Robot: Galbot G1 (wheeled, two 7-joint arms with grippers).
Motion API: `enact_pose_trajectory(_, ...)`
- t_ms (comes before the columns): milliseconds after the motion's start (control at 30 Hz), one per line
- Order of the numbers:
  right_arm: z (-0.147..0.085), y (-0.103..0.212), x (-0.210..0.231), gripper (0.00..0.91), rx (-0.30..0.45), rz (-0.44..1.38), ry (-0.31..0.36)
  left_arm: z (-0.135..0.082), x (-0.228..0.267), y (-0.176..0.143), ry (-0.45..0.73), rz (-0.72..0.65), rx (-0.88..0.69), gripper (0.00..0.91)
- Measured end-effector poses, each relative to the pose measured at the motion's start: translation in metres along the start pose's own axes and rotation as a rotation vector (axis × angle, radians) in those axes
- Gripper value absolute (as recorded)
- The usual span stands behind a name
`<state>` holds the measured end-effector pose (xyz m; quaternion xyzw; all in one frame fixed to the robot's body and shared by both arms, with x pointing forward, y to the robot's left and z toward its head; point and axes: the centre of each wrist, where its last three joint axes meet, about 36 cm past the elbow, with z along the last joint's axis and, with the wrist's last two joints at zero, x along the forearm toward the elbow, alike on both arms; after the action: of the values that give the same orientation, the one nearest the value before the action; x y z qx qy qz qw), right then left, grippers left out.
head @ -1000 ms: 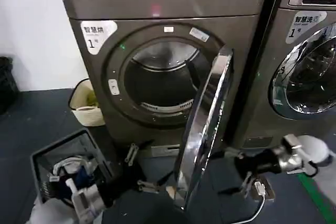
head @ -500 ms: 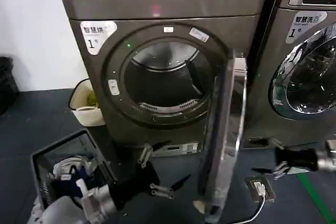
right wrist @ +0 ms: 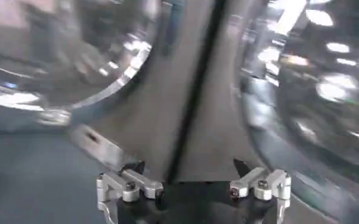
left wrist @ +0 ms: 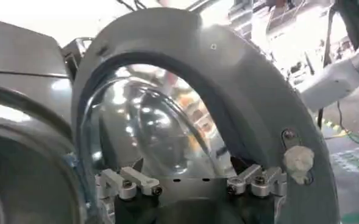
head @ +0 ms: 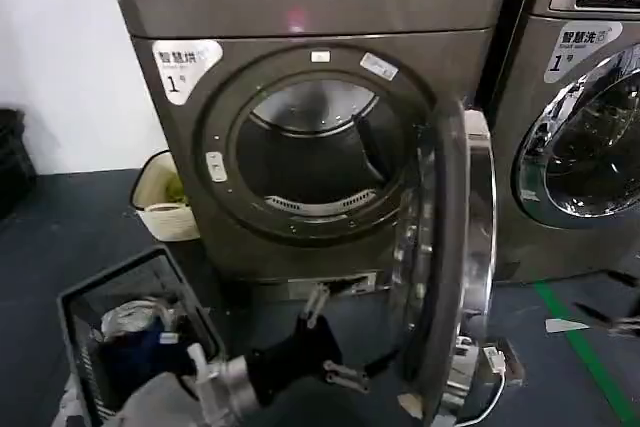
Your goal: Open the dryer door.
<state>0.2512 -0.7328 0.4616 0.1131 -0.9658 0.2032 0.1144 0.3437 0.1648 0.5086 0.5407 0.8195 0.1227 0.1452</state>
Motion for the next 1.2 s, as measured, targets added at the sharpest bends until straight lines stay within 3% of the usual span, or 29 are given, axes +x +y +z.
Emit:
enact_pose_trajectory(267,0.01,0.01,0.089,0.907,0.002,0.281,0.159,0.005,-0.027,0.0,-0.041,0.027,-0.002,0.907)
enact_pose_trajectory(567,0.009,0.043,0.179,0.907,-0.018,0.574,0.31,0.01,-0.069,0.0,-0.098,0.026,-0.016,0.907)
enact_pose_trajectory(733,0.0,0.064,0.211,0.907,-0.005,0.744,0.392,0.017,-0.091,-0.002,-0.111,0.034,-0.019,0.907)
enact_pose_trajectory(1033,-0.014,0.107,0.259,0.907,0.045,0.923,0.524,0.027,-0.119,-0.006,-0.125,0.051,-0.035,0.907)
enact_pose_trajectory(1200,-0.022,0.123,0.283,0.907,0.037,0.996,0.6,0.035,-0.136,-0.007,-0.125,0.057,-0.058,0.907)
